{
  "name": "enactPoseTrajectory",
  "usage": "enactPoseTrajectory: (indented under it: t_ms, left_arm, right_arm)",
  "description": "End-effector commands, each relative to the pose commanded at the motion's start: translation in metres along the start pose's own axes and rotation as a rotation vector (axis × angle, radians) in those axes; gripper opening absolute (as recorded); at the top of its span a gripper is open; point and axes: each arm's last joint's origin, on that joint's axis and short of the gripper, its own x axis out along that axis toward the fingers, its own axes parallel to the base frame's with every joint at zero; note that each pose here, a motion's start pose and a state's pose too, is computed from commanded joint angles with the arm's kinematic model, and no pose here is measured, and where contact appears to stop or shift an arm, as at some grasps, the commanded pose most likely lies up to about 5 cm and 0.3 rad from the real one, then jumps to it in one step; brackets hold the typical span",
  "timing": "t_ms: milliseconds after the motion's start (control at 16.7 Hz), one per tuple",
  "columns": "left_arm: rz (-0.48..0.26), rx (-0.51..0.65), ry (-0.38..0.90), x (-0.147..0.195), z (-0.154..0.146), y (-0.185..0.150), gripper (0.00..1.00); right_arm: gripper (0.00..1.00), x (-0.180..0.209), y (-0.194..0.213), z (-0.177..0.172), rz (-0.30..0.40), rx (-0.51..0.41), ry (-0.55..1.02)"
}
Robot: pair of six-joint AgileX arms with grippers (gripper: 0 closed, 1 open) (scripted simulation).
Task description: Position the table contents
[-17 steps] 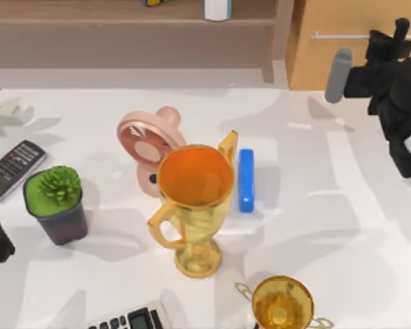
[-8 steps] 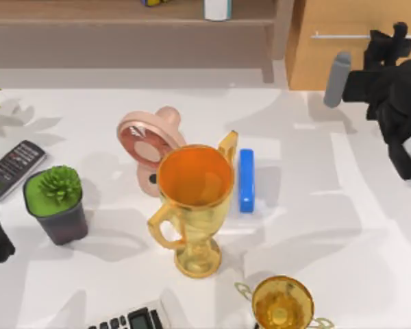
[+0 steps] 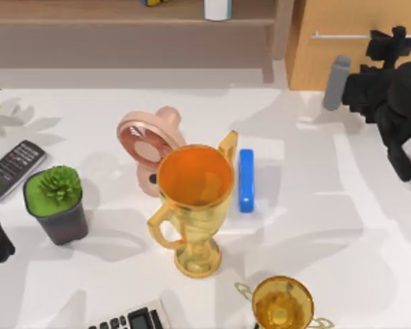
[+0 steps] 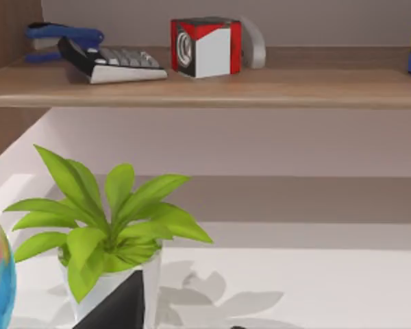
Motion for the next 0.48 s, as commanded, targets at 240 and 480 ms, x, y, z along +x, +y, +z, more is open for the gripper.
enactPoseTrajectory:
  t_ms: [240,480]
  left_arm:
    - [0.000,0.000,0.000,0.000,0.000,0.000,1.00]
    - [0.000,0.000,0.000,0.000,0.000,0.000,1.00]
  right_arm:
    - [1.00,-0.008,0.013,0.001,0.054,-0.002,-0.004]
    - [1.00,-0.017,0.010,0.016,0.058,0.038,-0.101]
